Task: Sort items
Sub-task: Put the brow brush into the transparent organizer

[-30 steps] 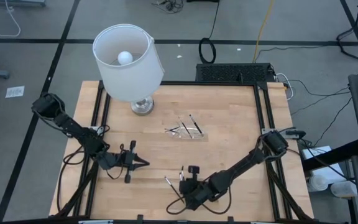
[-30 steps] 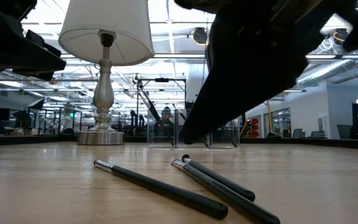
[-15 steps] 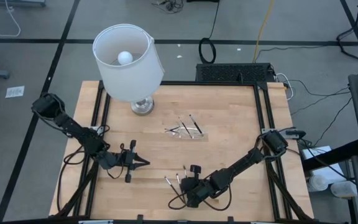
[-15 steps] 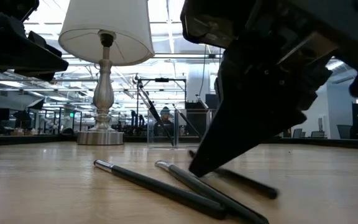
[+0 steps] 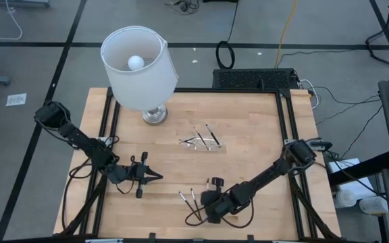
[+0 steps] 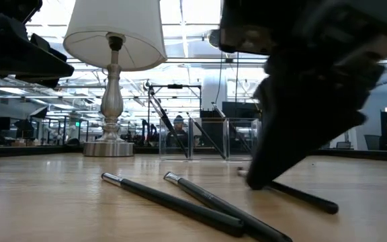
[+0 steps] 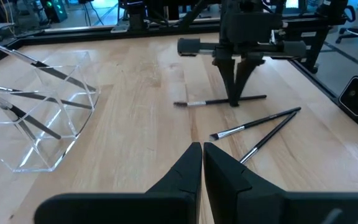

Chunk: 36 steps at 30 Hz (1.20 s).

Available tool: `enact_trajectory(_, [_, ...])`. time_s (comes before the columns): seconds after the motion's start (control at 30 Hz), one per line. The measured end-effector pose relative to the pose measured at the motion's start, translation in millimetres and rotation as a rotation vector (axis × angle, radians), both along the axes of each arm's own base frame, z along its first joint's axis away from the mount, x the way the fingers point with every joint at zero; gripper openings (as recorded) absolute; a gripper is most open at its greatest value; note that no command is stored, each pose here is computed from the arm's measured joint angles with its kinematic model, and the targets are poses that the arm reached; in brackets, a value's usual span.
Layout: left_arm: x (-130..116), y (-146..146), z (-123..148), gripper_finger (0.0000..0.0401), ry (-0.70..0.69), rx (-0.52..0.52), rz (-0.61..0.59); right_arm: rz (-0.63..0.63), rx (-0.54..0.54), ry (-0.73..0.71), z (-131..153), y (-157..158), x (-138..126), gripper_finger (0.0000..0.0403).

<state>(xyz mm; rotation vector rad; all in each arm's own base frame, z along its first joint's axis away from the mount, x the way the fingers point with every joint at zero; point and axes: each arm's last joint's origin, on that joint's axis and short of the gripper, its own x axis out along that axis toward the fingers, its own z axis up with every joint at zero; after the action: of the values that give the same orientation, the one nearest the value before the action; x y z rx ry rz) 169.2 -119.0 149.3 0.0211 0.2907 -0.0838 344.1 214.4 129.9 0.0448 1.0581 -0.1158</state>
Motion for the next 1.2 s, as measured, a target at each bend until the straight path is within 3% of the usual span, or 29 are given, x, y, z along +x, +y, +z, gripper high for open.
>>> enact_trajectory(0.47, [0.0,0.0,0.0,0.0026,0.000,0.000,0.000,0.055,0.088,0.053,4.3,9.4,-7.6,0.0000])
enact_trajectory(0.7, [0.0,0.0,-0.1,0.0026,0.000,0.000,0.001,0.153,0.240,0.082,6.3,23.2,-9.9,0.0000])
enact_trajectory(1.2, [-0.1,0.1,-0.2,0.0026,0.002,-0.003,0.002,-0.004,0.292,0.271,4.0,31.2,-34.0,0.0000])
